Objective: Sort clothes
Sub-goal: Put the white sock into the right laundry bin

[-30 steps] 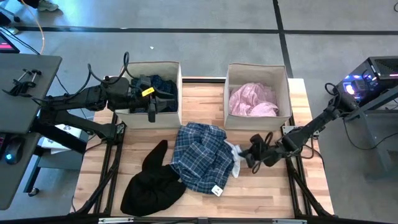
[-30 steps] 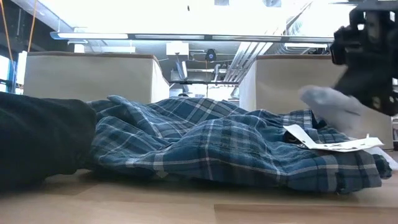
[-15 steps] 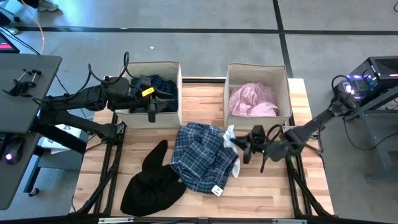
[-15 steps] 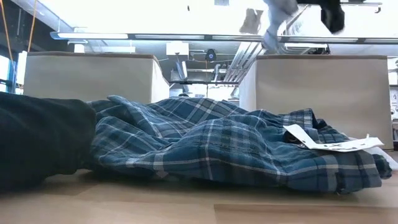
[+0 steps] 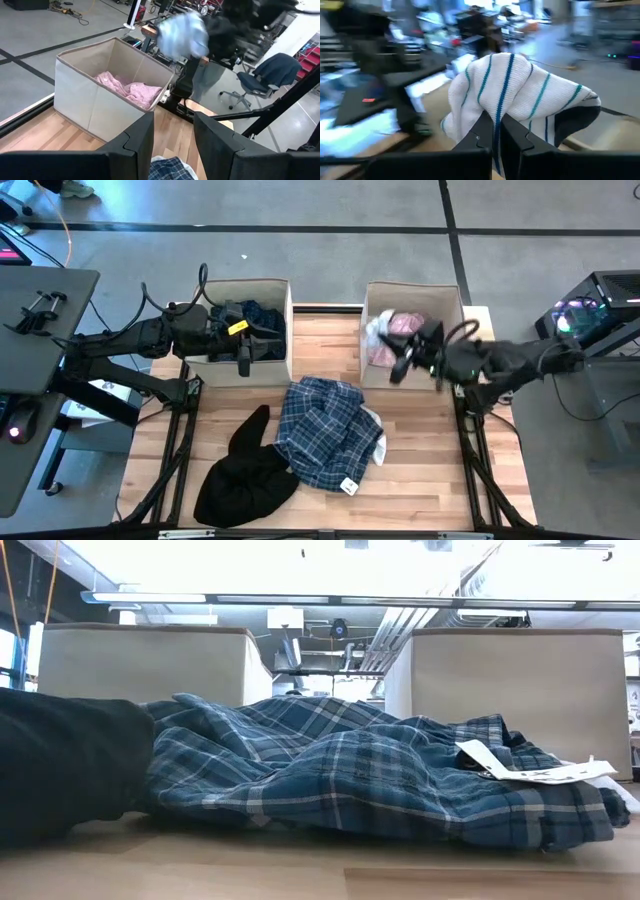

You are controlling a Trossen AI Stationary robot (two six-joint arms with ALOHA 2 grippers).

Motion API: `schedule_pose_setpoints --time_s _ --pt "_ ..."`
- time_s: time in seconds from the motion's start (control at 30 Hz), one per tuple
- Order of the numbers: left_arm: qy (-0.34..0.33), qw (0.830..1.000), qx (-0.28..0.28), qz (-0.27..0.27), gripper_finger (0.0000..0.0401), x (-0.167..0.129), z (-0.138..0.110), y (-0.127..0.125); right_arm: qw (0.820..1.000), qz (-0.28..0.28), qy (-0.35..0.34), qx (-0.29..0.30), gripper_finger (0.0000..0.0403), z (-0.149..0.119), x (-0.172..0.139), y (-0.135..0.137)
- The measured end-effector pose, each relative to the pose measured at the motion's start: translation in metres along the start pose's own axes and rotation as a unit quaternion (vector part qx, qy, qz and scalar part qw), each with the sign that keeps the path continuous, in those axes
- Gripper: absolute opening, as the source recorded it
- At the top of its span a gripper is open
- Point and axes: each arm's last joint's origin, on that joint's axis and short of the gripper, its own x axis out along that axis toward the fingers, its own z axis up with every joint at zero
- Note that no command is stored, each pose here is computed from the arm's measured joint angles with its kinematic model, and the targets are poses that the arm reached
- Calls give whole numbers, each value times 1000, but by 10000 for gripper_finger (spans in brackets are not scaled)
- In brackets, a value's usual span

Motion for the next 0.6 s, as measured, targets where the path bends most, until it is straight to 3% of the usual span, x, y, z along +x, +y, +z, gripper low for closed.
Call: schedule_pose_setpoints --time_s 0.27,0.43,0.6 --pt "0 1000 -1 0 126 0 0 0 980 -166 114 -4 1 21 14 -69" --pt "0 1000 -1 0 126 0 0 0 952 -200 228 31 0 0 31 -106" --pt "0 1000 -1 0 126 0 0 0 921 -208 322 72 0 -37 50 -135"
